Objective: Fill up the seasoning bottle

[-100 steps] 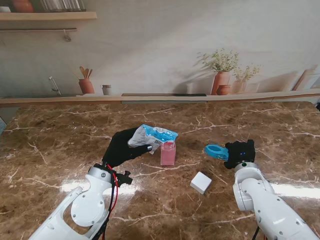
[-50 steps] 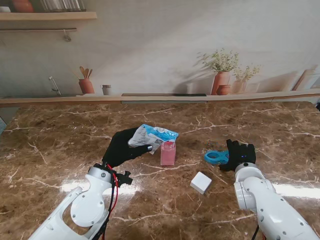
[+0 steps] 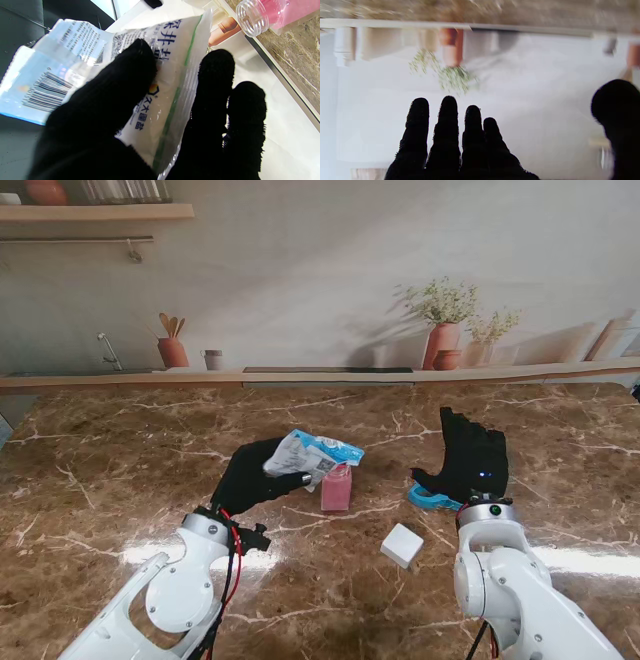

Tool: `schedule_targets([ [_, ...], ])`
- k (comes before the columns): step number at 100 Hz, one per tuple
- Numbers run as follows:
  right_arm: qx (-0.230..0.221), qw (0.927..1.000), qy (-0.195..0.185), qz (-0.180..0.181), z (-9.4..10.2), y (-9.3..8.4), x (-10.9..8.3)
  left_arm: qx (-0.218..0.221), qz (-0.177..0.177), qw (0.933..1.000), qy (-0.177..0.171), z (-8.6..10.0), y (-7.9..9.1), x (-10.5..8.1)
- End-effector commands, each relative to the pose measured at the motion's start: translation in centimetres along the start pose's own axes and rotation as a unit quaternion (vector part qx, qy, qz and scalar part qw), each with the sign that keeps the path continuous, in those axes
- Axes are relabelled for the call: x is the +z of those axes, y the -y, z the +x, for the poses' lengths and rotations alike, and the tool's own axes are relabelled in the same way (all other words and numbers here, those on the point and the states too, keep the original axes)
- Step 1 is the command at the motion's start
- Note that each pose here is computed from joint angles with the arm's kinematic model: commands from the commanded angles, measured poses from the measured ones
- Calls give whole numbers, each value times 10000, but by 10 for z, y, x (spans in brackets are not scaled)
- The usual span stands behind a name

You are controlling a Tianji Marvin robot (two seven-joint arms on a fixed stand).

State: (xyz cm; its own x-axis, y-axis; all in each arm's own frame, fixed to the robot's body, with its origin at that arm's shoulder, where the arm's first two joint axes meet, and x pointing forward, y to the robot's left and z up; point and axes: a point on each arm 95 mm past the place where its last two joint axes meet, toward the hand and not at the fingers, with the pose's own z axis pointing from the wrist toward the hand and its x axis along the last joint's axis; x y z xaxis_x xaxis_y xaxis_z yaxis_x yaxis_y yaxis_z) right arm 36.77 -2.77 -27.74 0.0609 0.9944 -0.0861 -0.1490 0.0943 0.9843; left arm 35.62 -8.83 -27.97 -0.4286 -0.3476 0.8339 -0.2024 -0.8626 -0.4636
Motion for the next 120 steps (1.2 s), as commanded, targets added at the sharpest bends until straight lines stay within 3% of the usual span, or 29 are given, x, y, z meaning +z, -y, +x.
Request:
schedule_targets([
  [1, 431, 9988, -167, -132, 21, -10, -10, -35, -50, 10000, -26, 4, -2, 2],
  [18, 1334, 9869, -616, -659, 48, -34, -30, -64, -192, 9998, 2, 6, -5, 5],
  [41, 1996, 9674, -1346, -783, 71, -49, -44, -139, -239, 9996, -1, 10, -10, 8],
  [65, 2851, 9421, -1141, -1349, 79, -63, -44, -100, -379, 9992, 38, 10, -10, 8],
  [77, 3404, 9242, -1168, -1274, 79, -70, -43, -40, -454, 9989, 59, 10, -10, 8],
  [94, 3810, 9110, -1190, -1033, 75, -77, -41, 71, -576, 9982, 124, 9, -8, 8],
  [109, 4252, 8933, -1213, -801, 70, -82, -38, 163, -669, 9974, 195, 8, -5, 8],
  [120, 4630, 8764, -1220, -516, 67, -85, -34, 237, -723, 9968, 242, 6, -3, 8],
])
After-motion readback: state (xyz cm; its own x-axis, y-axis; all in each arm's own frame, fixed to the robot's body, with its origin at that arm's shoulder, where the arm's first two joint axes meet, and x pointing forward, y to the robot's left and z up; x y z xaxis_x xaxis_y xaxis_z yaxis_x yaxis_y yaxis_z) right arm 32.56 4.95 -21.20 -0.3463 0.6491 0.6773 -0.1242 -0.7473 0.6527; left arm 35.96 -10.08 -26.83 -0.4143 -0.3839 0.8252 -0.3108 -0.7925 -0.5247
